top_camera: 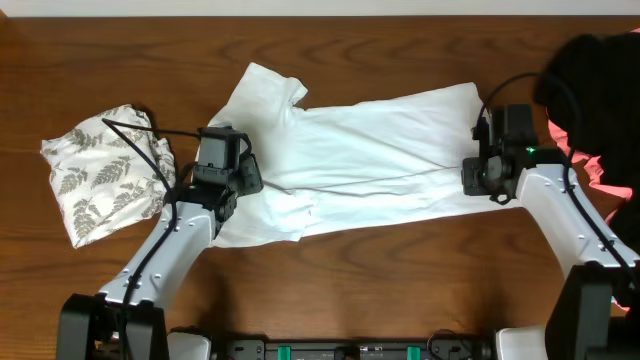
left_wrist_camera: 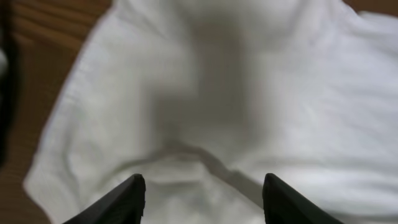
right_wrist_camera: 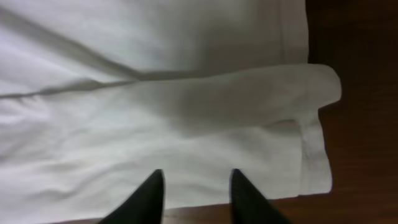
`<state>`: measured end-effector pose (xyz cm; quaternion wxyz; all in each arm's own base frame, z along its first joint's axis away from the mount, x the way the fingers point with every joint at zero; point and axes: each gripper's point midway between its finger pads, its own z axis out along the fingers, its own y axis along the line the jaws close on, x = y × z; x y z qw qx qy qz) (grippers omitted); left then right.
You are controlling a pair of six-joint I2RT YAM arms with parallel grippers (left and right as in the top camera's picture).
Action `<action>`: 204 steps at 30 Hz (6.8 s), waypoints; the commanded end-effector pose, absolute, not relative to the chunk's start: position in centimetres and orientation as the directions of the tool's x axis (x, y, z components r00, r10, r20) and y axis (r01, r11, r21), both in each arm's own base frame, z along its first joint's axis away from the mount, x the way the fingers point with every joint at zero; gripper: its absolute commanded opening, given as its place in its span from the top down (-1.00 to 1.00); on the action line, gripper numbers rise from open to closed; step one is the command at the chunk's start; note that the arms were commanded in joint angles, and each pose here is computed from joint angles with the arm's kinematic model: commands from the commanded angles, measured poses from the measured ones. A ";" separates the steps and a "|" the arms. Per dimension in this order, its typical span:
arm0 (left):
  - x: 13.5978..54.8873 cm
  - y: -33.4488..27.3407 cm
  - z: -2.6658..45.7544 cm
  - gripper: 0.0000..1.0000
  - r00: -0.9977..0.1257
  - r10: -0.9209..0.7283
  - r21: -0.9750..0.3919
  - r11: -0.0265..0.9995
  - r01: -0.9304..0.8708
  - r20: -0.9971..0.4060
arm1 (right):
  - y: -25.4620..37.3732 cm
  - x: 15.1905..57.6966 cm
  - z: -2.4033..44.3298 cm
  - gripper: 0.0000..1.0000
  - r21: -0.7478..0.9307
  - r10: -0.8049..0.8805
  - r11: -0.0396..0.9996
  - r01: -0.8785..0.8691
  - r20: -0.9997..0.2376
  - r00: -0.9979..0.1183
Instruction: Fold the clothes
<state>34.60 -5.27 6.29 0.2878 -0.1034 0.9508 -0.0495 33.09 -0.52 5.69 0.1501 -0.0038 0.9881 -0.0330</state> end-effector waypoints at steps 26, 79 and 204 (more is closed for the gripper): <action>29.9 -6.8 2.5 -0.01 -0.933 -0.202 -0.192 0.970 -0.149 -0.298 | -1.1 23.2 -1.6 0.27 -0.071 0.102 0.994 0.087 0.257 -0.961; 51.6 -7.5 14.0 -0.46 -0.877 -0.058 -0.337 0.933 0.122 -0.478 | -4.4 46.3 10.4 -0.80 0.113 0.007 0.993 -0.040 -0.389 -0.921; 46.4 -6.7 11.7 0.88 -0.959 0.033 -0.281 0.953 0.115 -0.281 | -6.9 48.0 5.5 0.97 0.090 0.070 0.995 0.040 -0.362 -0.930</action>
